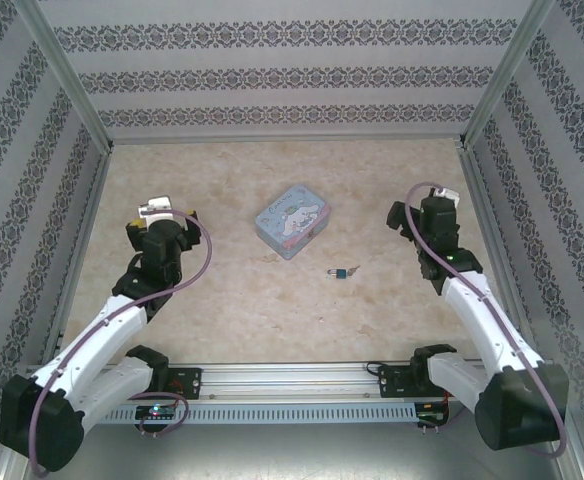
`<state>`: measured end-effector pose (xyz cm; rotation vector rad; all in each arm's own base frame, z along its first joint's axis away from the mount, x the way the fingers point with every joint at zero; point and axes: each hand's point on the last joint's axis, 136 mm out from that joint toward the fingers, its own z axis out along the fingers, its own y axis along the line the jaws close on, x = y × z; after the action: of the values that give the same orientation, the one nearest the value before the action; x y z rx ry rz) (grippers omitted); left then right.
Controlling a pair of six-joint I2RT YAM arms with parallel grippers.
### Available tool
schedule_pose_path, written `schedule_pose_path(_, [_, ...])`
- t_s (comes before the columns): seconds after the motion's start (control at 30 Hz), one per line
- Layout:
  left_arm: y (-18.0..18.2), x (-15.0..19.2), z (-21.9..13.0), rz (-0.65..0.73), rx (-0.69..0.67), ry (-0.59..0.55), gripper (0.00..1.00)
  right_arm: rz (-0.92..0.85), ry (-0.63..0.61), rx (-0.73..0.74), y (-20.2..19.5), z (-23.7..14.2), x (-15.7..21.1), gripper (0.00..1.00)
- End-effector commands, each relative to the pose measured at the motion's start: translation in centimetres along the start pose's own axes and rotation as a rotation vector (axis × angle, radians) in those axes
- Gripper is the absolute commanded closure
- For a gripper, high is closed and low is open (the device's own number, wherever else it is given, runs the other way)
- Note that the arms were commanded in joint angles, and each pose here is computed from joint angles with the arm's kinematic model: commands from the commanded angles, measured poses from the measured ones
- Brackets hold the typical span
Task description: Unlock the padlock with the key
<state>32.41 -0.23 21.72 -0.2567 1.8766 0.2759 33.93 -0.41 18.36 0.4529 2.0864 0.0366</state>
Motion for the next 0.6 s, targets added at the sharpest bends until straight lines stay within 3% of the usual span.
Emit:
schedule_pose_path(0.0, [0.4, -1.5, 1.5, 0.082, -0.020, -0.087, 0.00, -0.119, -0.177, 0.099, -1.6, 1.4, -2.4, 0.02])
schedule_pose_path(0.13, [1.7, 0.2, 3.5, 0.090, -0.059, -0.070, 0.00, -0.189, -0.184, 0.131, -2.0, 3.5, -1.4, 0.02])
schedule_pose_path(0.43, [0.6, 6.7, 7.8, 0.084, 0.007, -0.025, 0.00, -0.265, -0.194, 0.059, -1.5, 7.2, 2.0, 0.02])
schedule_pose_path(0.57, [-1.4, 8.9, 9.2, 0.101, 0.130, -0.039, 0.01, -0.299, -0.282, -0.108, 0.2, 7.4, 3.0, 0.02])
